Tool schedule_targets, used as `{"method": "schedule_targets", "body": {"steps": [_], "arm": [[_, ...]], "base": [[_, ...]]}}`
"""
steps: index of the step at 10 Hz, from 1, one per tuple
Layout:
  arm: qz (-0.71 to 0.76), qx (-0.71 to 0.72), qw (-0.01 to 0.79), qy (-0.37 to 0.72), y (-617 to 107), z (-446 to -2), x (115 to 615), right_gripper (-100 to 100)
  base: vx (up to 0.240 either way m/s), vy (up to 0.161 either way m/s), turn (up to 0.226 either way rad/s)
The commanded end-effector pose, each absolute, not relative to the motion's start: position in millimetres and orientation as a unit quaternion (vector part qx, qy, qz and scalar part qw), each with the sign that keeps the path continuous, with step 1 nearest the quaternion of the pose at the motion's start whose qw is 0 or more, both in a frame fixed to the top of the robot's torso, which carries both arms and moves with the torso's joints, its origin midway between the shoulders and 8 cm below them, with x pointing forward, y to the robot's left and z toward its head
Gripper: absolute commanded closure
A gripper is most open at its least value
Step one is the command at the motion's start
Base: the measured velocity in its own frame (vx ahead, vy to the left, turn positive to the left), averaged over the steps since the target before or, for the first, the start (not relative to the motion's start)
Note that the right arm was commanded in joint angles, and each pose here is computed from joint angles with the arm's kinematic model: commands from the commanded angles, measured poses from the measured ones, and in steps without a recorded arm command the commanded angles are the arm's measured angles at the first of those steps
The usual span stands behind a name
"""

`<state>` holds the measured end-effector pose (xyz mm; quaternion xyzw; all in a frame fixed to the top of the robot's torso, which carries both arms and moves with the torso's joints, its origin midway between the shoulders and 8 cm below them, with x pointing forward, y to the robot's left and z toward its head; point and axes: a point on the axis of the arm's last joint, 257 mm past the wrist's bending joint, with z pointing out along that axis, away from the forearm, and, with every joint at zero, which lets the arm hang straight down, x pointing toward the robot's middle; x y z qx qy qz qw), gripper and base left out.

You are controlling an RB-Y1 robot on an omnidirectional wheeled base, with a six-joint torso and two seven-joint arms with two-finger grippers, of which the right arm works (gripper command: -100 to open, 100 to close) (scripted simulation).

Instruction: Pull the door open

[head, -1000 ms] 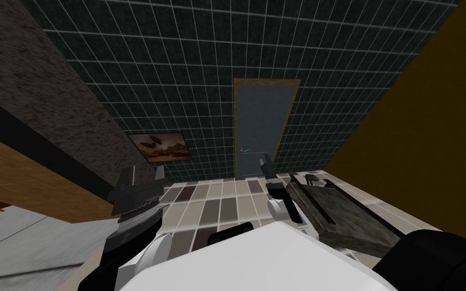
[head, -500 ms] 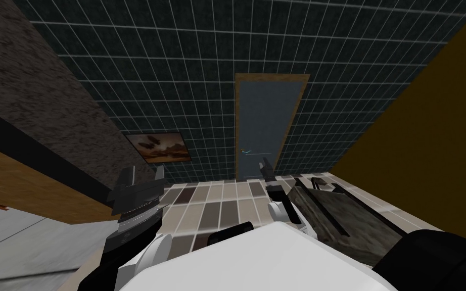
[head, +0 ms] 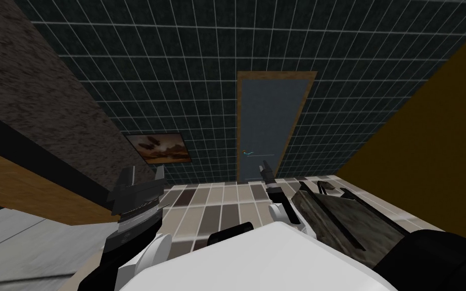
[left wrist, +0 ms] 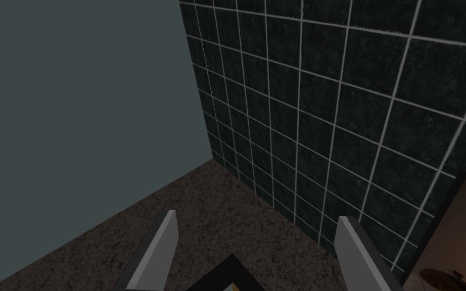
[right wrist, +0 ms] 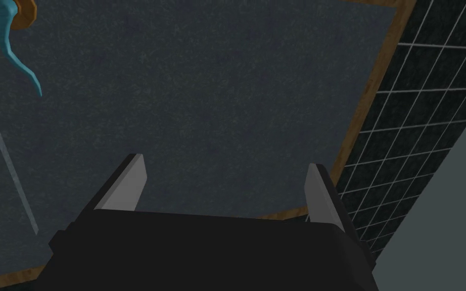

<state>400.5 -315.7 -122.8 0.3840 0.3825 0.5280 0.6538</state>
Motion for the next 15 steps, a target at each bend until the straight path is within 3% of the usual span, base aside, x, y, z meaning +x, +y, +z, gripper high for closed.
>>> {"method": "schedule_targets", "body": {"steps": [1, 15], "arm": [[0.524, 0.392, 0.649, 0.388, -320, -137, 402, -100], [0.481, 0.457, 0.611, 0.431, -361, -244, 397, -100]], "base": [[0.100, -0.010, 0.023], [0.100, -0.008, 0.032]]}}
